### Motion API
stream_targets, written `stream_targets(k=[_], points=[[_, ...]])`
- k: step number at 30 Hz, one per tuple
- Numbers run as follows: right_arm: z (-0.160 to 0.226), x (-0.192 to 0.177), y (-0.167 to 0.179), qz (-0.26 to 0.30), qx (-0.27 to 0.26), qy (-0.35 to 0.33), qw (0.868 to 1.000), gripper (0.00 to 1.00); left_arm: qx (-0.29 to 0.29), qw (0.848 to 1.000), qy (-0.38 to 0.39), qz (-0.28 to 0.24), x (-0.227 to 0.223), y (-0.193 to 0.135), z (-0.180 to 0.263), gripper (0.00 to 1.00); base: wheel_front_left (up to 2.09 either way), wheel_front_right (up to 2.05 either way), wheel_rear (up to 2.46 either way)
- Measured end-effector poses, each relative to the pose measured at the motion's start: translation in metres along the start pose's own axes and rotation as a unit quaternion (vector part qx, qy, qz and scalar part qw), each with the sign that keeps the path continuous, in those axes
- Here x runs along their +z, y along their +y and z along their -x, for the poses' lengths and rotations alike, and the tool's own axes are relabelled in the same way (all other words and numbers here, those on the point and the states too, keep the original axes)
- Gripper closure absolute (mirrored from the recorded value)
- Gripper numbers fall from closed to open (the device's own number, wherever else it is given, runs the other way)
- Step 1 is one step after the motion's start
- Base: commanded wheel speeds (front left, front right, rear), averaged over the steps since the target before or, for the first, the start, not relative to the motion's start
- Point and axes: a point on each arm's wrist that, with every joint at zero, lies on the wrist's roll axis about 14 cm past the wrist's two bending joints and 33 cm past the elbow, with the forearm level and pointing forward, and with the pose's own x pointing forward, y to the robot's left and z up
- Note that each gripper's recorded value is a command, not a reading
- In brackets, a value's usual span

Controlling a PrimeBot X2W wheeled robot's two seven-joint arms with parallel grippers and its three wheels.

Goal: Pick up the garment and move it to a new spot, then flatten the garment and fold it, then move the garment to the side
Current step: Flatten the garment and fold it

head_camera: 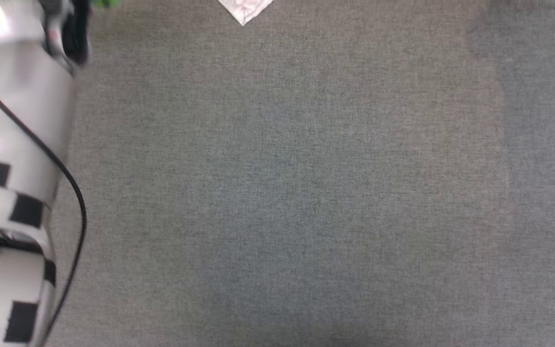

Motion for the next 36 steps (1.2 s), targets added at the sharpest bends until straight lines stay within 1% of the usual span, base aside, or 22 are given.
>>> stream_targets(k=[5,8,10,11,19,23,30,36], points=[[0.030,-0.047,0.002,-0.021,0.002,0.039,0.999,1.00,0.009,0.998,0.054,0.025,-0.053,0.010,0.047,1.00,0.00,0.00,0.00],[0.054,-0.070,0.007,-0.030,0.007,0.061,0.998,1.00,0.013,0.996,0.077,0.034,-0.075,0.012,0.078,1.00,0.00,0.00,0.00],[0.071,-0.081,0.010,-0.037,0.008,0.069,0.997,1.00,0.014,0.995,0.092,0.038,-0.086,0.013,0.099,1.00,0.00,0.00,0.00],[0.094,-0.089,0.014,-0.043,0.012,0.075,0.996,1.00,0.013,0.994,0.102,0.045,-0.094,0.012,0.126,1.00,0.00,0.00,0.00],[0.151,-0.102,0.026,-0.046,0.025,0.083,0.995,1.00,0.023,0.992,0.116,0.050,-0.099,0.019,0.195,1.00,0.00,0.00,0.00],[0.180,-0.109,0.029,-0.050,0.027,0.083,0.995,1.00,0.026,0.990,0.126,0.052,-0.099,0.016,0.232,1.00,0.00,0.00,0.00],[0.223,-0.124,0.031,-0.073,0.020,0.078,0.994,1.00,0.034,0.988,0.133,0.065,-0.088,0.008,0.287,1.00,0.00,0.00,0.00],[0.259,-0.151,0.035,-0.102,0.012,0.092,0.990,1.00,0.054,0.983,0.156,0.078,-0.091,0.007,0.332,1.00,0.00,0.00,0.00]])
